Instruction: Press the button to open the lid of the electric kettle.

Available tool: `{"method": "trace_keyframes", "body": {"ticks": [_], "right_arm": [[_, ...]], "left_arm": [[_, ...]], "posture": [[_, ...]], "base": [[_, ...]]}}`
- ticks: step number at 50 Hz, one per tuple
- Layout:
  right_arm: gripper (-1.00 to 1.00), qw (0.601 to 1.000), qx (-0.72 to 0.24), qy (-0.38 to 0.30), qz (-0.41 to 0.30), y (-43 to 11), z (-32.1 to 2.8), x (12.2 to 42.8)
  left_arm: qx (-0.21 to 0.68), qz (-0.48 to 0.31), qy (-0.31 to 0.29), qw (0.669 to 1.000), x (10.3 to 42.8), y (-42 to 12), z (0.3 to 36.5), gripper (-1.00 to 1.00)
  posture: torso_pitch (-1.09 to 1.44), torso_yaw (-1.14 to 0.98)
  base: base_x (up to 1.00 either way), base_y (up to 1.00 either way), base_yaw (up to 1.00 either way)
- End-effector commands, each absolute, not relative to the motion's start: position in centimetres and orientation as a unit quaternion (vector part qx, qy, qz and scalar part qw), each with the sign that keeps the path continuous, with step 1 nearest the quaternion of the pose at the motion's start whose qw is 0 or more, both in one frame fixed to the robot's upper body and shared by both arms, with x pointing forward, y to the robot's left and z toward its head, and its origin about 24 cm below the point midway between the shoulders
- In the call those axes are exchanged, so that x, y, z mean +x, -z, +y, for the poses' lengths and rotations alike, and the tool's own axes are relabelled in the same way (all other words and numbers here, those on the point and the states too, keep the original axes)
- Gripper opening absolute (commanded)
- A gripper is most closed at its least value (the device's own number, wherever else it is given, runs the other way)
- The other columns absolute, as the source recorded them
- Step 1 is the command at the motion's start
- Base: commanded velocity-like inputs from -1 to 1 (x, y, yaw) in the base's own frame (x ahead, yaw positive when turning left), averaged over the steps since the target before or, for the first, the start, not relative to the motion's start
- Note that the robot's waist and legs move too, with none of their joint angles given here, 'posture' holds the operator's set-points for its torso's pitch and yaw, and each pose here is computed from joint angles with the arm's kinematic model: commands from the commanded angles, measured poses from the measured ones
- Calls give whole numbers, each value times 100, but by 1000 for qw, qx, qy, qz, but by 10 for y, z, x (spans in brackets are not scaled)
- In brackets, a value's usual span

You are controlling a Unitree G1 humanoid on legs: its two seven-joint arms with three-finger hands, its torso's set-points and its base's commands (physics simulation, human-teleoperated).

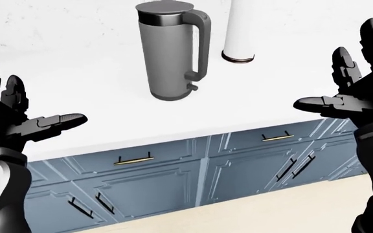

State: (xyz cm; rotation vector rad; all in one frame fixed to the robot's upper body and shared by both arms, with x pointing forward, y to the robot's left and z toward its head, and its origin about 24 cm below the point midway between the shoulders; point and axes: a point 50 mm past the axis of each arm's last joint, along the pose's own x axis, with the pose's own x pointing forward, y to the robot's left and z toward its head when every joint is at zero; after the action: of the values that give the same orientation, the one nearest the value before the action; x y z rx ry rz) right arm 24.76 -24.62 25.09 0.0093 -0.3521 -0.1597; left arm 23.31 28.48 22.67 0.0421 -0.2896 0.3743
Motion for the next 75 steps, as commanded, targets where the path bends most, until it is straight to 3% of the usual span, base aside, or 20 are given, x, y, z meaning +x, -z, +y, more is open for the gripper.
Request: {"method": "trace_keyframes", "body": {"ticks": [1, 57, 60, 62, 75], "right_arm": [[100, 972, -6, 67, -227, -269, -241, 241], [100, 969, -4, 97, -225, -264, -258, 247], [100, 969, -3, 100, -225, -263, -259, 248], [100, 970, 1, 100, -224, -262, -259, 248], [100, 970, -11, 136, -203, -256, -269, 254]], "left_arm": [[38, -195, -197, 960, 225, -245, 287, 100], [52, -219, -219, 949, 221, -254, 290, 100], [53, -219, -213, 951, 222, -252, 288, 100], [35, -236, -172, 956, 219, -253, 283, 100], [29, -243, -155, 957, 215, -252, 278, 100]], "posture": [[0, 0], [0, 0], [0, 0], [0, 0], [-1, 0]], "base": [[17, 16, 0], [13, 2, 0], [0, 0, 0], [0, 0, 0], [0, 0, 0]]}}
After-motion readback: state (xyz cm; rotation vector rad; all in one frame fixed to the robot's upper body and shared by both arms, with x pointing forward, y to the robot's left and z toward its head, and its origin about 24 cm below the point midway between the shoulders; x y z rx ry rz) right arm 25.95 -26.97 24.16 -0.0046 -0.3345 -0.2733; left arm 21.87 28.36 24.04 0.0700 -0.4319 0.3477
